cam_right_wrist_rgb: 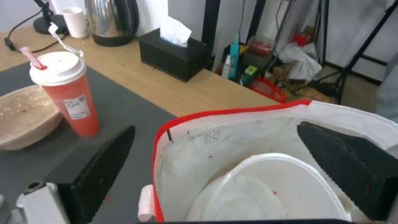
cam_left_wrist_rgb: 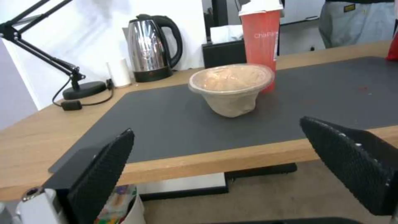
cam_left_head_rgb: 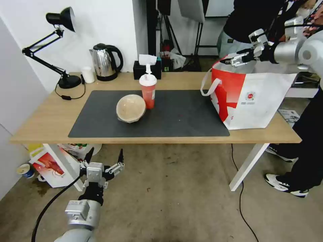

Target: Pick up the trash from the table and place it into the takeout bag.

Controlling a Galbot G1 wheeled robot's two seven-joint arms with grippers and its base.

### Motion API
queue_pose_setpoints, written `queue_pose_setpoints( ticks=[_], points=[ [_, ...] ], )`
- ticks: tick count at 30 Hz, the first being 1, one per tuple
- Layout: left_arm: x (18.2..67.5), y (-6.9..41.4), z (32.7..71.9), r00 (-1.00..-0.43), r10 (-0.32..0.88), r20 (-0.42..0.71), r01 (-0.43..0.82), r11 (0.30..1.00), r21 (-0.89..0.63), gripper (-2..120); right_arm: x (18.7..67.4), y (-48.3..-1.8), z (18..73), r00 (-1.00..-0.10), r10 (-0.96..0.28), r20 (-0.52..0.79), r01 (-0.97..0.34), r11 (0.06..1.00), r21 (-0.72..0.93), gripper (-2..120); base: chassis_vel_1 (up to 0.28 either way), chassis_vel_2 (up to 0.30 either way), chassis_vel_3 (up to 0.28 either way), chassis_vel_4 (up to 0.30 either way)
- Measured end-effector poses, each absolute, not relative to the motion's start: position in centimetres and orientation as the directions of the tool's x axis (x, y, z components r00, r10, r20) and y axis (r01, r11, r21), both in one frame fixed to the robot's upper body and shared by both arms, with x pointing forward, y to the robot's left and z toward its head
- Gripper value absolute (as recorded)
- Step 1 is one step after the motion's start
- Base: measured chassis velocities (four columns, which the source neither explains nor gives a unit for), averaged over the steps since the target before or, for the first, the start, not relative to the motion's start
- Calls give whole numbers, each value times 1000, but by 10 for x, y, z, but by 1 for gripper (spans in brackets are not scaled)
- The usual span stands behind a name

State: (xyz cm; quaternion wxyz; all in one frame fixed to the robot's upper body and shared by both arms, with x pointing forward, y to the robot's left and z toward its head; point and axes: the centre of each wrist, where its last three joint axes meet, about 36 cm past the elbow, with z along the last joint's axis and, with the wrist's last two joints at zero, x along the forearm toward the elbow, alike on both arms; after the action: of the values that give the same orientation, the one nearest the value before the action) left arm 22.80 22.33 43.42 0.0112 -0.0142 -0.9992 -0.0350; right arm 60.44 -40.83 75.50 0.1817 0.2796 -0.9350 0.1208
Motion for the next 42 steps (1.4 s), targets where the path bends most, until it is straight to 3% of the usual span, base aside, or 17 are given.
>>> queue_pose_setpoints(
  ticks=[10,19,33,42],
  points=[
    [228,223,434,-999,28,23,29,997,70,100,594,-414,773,-801,-482,355,-553,823,-131,100,0,0,0,0],
    [228,223,434,-999,28,23,29,997,70,100,565,-398,775,-816,-535,221,-568,813,-128,100,0,0,0,0],
    [228,223,434,-999,28,23,29,997,70,100,533,-354,729,-796,-573,-195,-577,816,-44,100,0,0,0,0],
    [228,223,434,-999,28,23,29,997,70,100,502,-315,695,-802,-532,-273,-562,826,41,100,0,0,0,0]
  ],
)
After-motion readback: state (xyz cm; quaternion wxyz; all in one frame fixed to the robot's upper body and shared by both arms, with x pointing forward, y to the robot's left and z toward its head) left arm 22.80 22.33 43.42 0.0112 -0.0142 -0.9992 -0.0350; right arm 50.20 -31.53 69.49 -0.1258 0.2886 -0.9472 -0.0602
